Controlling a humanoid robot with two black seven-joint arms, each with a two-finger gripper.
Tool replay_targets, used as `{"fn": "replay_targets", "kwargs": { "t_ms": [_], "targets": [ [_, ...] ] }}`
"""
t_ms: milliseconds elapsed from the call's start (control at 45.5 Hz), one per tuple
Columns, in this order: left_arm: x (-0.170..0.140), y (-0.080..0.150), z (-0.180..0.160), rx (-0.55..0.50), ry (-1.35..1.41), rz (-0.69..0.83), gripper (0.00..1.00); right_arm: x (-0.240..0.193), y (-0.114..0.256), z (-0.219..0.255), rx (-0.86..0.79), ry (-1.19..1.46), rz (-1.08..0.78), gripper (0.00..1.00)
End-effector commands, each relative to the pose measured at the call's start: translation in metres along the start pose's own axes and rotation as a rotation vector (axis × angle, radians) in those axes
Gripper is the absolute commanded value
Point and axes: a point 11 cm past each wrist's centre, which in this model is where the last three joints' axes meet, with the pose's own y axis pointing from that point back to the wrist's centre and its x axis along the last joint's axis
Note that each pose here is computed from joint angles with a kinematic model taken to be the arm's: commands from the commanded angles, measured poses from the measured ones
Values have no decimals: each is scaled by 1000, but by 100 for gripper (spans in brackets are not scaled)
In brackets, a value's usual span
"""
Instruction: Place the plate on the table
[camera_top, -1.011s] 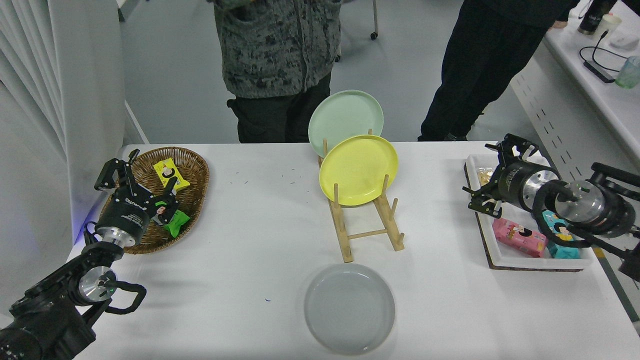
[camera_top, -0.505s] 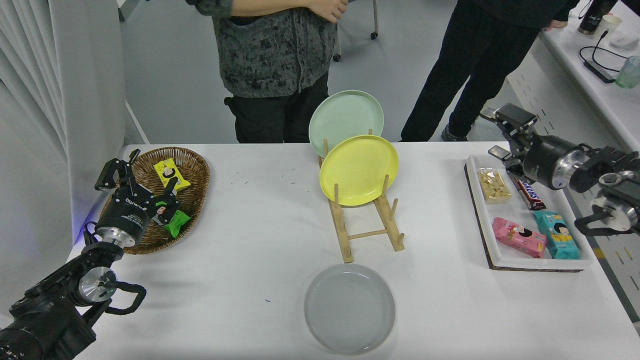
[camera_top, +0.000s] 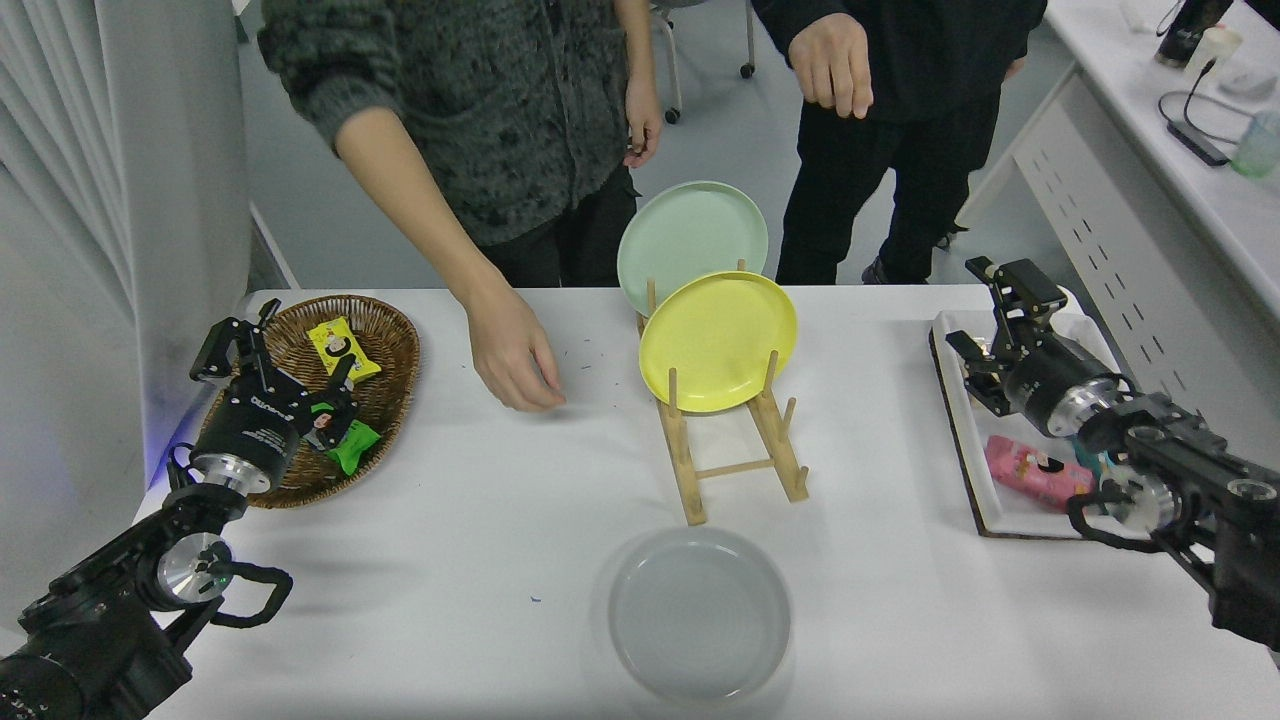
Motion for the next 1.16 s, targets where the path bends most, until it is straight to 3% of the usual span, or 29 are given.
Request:
{"fn": "replay_targets", "kwargs": {
  "t_ms": [0,176,813,923,1143],
  "targets": [
    [0,0,0,-1,0,0,98,-10,10,32,11,-239,61,100],
    [0,0,0,-1,0,0,98,1,12,42,11,-439,135,100],
    [0,0,0,-1,0,0,98,0,10,45,36,-487,137,100],
    [0,0,0,-1,0,0,98,-10,13,46,53,-538,45,100],
    [0,0,0,-1,0,0,98,-13,12,47,45,-527,33,100]
  ]
}}
